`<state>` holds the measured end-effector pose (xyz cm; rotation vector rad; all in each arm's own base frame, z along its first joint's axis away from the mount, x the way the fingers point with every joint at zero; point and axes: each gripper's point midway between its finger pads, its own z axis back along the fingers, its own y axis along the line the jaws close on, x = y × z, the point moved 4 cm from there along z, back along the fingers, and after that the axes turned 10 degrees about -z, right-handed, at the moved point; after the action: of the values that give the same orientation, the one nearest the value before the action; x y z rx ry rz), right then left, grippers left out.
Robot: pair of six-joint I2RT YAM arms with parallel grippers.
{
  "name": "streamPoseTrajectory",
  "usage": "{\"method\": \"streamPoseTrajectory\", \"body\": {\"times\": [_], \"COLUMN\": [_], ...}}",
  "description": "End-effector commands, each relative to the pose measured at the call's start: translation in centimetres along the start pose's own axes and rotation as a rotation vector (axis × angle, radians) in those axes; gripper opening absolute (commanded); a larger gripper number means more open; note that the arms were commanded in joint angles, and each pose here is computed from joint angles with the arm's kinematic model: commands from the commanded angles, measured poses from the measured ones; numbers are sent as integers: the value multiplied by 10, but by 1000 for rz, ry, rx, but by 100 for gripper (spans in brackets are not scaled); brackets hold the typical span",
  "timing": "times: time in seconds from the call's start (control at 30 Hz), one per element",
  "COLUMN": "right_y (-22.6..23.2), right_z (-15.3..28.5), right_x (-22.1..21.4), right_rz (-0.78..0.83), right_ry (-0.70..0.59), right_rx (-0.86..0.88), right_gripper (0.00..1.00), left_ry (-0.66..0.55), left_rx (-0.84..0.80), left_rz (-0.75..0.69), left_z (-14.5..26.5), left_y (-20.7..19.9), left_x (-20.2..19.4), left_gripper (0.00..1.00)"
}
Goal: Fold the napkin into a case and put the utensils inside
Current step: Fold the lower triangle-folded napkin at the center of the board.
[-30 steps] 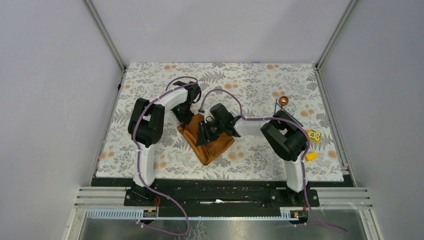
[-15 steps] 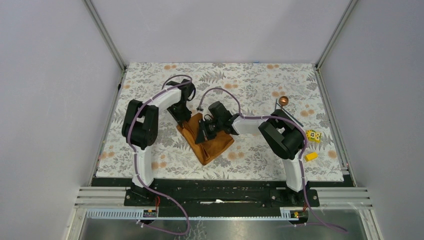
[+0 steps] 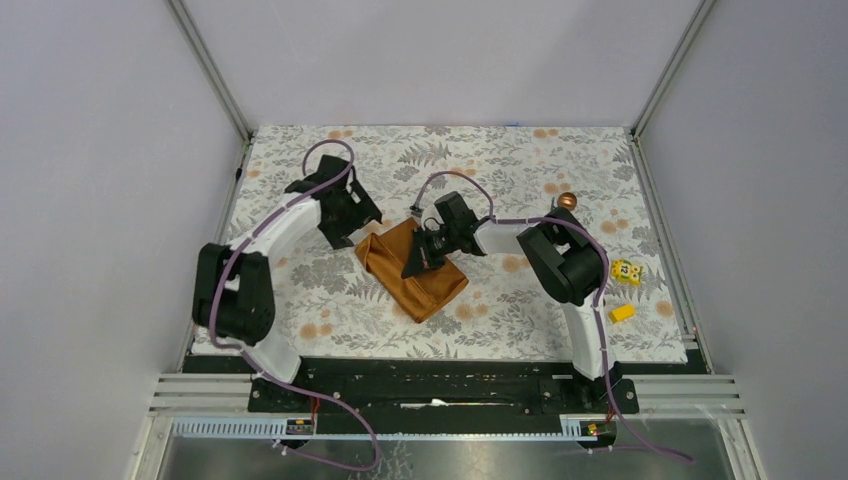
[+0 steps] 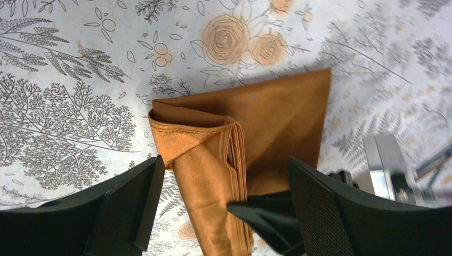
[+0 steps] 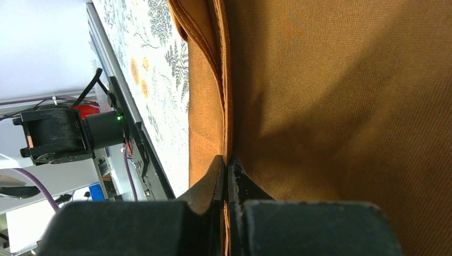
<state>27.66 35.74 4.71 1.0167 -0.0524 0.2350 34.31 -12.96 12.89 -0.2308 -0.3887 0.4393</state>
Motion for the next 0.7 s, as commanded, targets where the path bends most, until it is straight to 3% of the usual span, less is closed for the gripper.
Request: {"method": "streamPoseTrajectory", "body": {"times": [0.0,0.1,0.17,0.37,0.67], "right_y": [8,7,6,5,7], "right_z": [0,-1,-1,-1,-1], "right_x": [6,6,6,5,8], "right_rz": [18,14,12,15,18], "right_ry": [21,24,23,16,12], "right_rx": [40,42,40,29,32], "right_gripper": [0,0,0,0,0], "left_ry": [-116,-128,-124,-123,-75], "left_rx": [-208,-302,-350,-451,-496], "left_rz": [-52,-40,-29,-32,-3], "left_z": [17,13,7,-8,-37], "left_y": [-5,3,8,5,2], "left_x": [13,7,3,1,-3], "left_gripper": [90,77,54,3,1]}}
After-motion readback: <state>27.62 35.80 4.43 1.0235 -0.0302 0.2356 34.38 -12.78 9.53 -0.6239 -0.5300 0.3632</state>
